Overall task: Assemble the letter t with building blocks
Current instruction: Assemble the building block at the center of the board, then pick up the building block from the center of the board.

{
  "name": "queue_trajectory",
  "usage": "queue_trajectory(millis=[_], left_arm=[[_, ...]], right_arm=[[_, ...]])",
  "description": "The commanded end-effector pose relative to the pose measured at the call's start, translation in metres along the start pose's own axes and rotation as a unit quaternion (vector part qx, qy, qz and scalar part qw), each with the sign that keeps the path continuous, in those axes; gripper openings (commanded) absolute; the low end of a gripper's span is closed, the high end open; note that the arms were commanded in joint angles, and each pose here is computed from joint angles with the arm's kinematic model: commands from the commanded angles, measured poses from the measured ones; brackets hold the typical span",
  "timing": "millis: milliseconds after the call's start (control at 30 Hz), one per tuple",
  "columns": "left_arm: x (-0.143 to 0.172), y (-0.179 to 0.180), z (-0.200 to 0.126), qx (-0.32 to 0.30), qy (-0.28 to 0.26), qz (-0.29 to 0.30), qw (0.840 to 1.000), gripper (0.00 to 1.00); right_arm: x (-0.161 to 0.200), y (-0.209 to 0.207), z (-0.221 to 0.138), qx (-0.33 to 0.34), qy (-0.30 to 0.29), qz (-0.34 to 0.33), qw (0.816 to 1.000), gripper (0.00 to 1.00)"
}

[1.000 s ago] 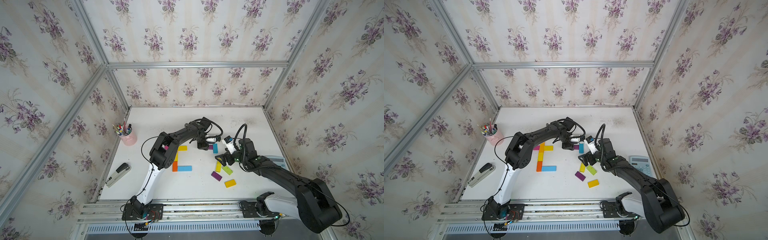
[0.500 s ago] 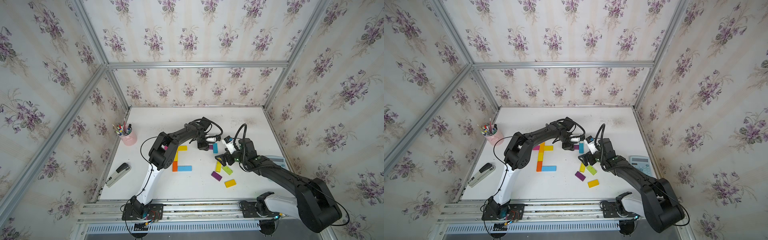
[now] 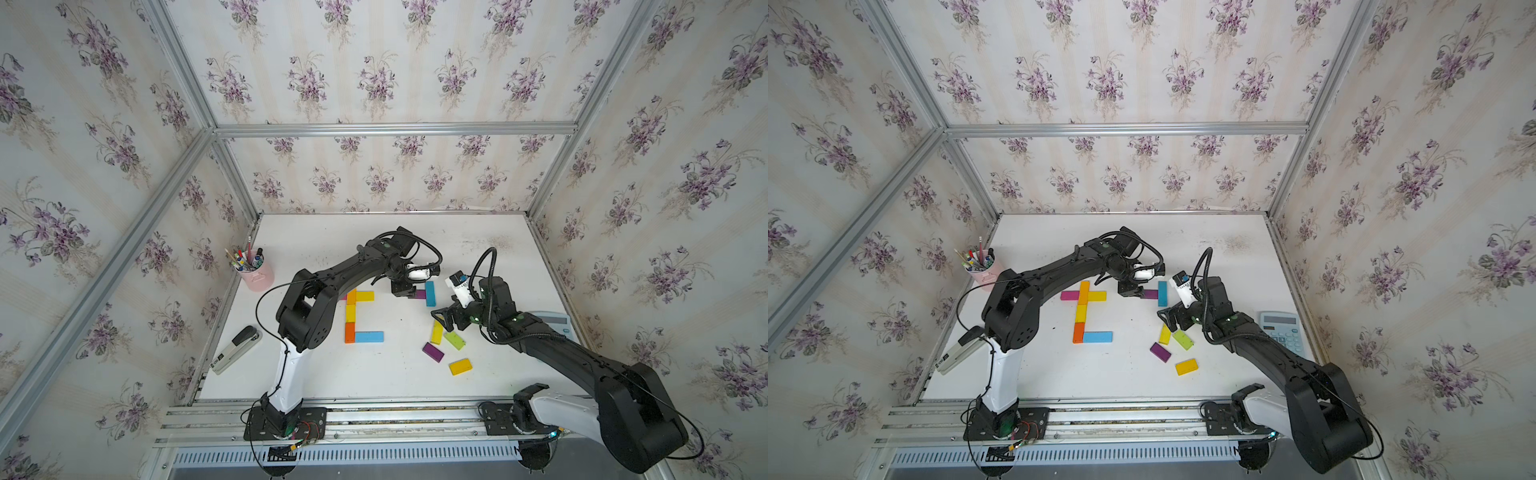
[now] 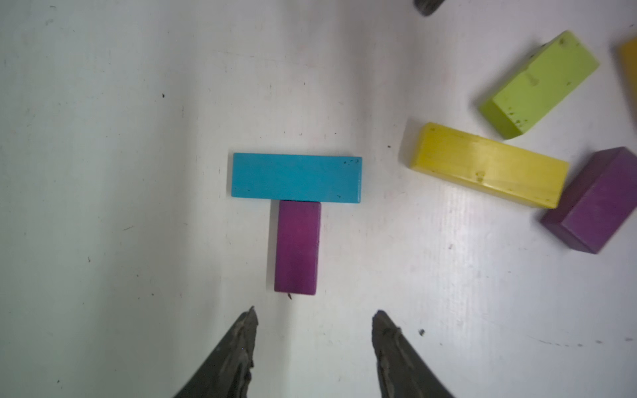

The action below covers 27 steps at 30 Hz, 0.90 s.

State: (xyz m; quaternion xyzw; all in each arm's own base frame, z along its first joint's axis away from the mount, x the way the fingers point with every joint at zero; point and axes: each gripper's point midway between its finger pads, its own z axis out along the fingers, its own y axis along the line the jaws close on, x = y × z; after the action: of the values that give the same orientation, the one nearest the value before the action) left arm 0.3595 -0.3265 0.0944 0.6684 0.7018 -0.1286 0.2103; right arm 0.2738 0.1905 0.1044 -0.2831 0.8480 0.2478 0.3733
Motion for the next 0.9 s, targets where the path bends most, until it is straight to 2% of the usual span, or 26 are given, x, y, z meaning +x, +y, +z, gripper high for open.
queue_trajectory(millis=[0,100,200,267,333,367,433,533,600,767,867], left_arm=[[-0.005,-0.011,-0.016,-0.011,-0.032,-0.032,0.999,1.00],[0.000,-0.025,-0.032,-0.036,-0.057,-0.062,0.996,1.00],[0.005,-0.038,-0.049,-0.060,-0.079,-0.140,0.985,1.00],[0.007,-0.046,-0.061,-0.062,-0.095,-0.214,0.970,1.00],[0.016,-0.045,-0.070,-0.075,-0.078,-0.292,0.950,1.00],[0.016,-0.051,-0.075,-0.061,-0.067,-0.311,0.946,1.00],[0.012,-0.064,-0.078,-0.034,-0.079,-0.316,0.945,1.00],[0.007,-0.073,-0.087,-0.043,-0.151,-0.328,0.931,1.00],[0.005,-0.081,-0.098,-0.045,-0.195,-0.319,0.926,1.00],[0.015,-0.109,-0.088,-0.007,-0.214,-0.290,0.933,1.00],[0.022,-0.121,-0.076,0.019,-0.203,-0.292,0.934,1.00]], right_arm=[[-0.004,0.001,-0.001,0.006,0.005,0.003,1.000,0.97],[-0.002,0.009,0.004,0.012,0.017,-0.008,1.000,0.96],[-0.005,0.011,0.004,0.035,0.034,-0.011,0.999,0.94],[-0.013,0.013,0.000,0.051,0.031,-0.025,0.998,0.94],[-0.026,0.020,-0.006,0.055,0.018,-0.042,0.997,0.95],[-0.033,0.022,-0.009,0.055,0.011,-0.047,0.997,0.96],[-0.047,0.023,-0.016,0.059,0.000,-0.068,0.996,0.95],[-0.065,0.018,-0.029,0.088,-0.020,-0.120,0.989,0.95],[-0.071,0.010,-0.036,0.118,-0.011,-0.153,0.981,0.97],[-0.065,-0.007,-0.036,0.152,0.060,-0.203,0.965,1.00],[-0.030,0.001,-0.024,0.102,0.132,-0.215,0.962,1.00]])
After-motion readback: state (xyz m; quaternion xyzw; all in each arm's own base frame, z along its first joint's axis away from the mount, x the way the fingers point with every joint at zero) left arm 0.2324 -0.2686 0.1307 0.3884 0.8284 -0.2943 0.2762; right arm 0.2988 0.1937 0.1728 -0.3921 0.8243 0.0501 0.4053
